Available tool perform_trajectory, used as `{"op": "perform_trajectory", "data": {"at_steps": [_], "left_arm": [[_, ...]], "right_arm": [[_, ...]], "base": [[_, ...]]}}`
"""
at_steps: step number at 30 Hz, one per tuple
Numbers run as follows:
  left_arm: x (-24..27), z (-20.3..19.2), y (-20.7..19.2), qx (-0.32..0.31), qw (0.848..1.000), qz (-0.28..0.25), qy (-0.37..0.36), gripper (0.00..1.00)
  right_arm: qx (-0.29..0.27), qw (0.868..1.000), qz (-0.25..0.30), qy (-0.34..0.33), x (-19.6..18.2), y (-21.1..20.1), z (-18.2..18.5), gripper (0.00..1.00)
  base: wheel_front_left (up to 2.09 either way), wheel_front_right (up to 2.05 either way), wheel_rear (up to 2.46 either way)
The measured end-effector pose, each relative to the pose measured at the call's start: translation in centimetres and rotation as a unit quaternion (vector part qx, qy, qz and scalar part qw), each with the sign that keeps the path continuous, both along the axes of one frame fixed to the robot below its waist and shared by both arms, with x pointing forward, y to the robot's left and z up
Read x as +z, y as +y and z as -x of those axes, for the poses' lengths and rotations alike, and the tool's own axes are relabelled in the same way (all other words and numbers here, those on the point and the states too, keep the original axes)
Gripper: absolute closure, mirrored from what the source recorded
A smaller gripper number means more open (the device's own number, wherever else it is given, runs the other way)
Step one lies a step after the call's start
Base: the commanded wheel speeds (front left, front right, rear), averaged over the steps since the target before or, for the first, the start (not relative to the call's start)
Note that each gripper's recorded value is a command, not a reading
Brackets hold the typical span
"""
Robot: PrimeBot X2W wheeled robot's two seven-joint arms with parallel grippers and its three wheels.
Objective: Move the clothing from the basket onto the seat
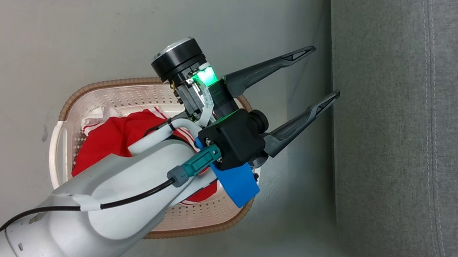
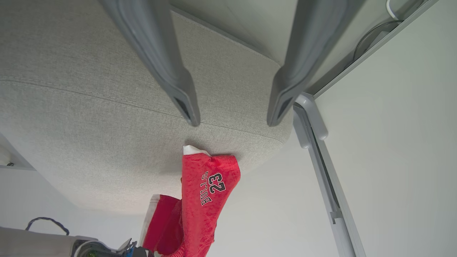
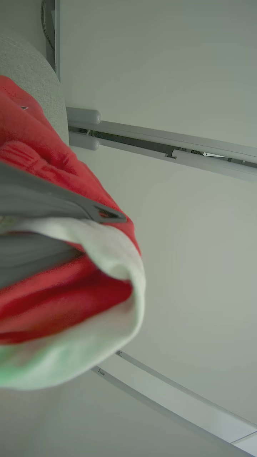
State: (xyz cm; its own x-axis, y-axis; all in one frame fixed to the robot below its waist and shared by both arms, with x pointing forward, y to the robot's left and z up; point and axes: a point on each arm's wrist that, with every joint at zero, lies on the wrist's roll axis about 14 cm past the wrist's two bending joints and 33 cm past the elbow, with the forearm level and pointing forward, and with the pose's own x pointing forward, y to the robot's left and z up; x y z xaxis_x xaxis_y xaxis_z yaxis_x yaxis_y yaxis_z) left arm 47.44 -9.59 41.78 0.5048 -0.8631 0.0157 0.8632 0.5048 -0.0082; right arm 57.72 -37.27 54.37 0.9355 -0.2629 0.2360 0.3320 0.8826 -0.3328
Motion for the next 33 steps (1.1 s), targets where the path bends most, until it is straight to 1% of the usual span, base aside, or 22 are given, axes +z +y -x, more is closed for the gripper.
{"op": "perform_trajectory", "data": {"at_steps": [4,8,14,15,16,17,22,33], "left_arm": [[-0.2,-0.1,0.2,0.003,1.0,-0.002,0.001,0.0],[-0.3,-0.2,0.3,0.004,1.0,-0.002,0.002,0.0],[-0.3,-0.3,0.4,0.006,1.0,-0.004,0.001,0.0],[-0.3,-0.3,0.5,0.006,1.0,-0.004,0.001,0.0],[-0.2,-0.3,0.5,0.007,1.0,-0.004,0.0,0.0],[0.0,-0.3,0.5,0.007,1.0,-0.003,-0.001,0.0],[1.3,-0.3,0.7,0.014,1.0,0.0,-0.012,0.0],[5.0,0.4,1.9,0.05,0.998,0.011,-0.03,0.0]], "right_arm": [[-0.017,0.998,-0.036,0.048,-4.1,-0.9,0.7,1.0],[-0.035,0.992,-0.066,0.101,-8.2,-1.7,1.9,1.0],[-0.046,0.983,-0.093,0.148,-11.7,-1.8,2.8,1.0],[-0.047,0.983,-0.097,0.15,-11.8,-1.8,2.8,0.72],[-0.048,0.982,-0.101,0.151,-11.9,-1.8,2.8,0.42],[-0.049,0.982,-0.103,0.15,-11.9,-1.8,2.8,0.0],[-0.05,0.984,-0.109,0.134,-10.7,-1.8,3.5,0.0],[-0.064,0.981,-0.136,0.122,-10.5,-0.7,10.6,0.0]], "base": [[0.0,0.0,0.0],[0.0,0.0,0.0],[0.0,0.0,0.0],[0.0,0.0,0.0],[0.0,0.0,0.0],[0.0,0.0,0.0],[0.0,0.0,0.0],[0.0,0.0,0.0]]}}
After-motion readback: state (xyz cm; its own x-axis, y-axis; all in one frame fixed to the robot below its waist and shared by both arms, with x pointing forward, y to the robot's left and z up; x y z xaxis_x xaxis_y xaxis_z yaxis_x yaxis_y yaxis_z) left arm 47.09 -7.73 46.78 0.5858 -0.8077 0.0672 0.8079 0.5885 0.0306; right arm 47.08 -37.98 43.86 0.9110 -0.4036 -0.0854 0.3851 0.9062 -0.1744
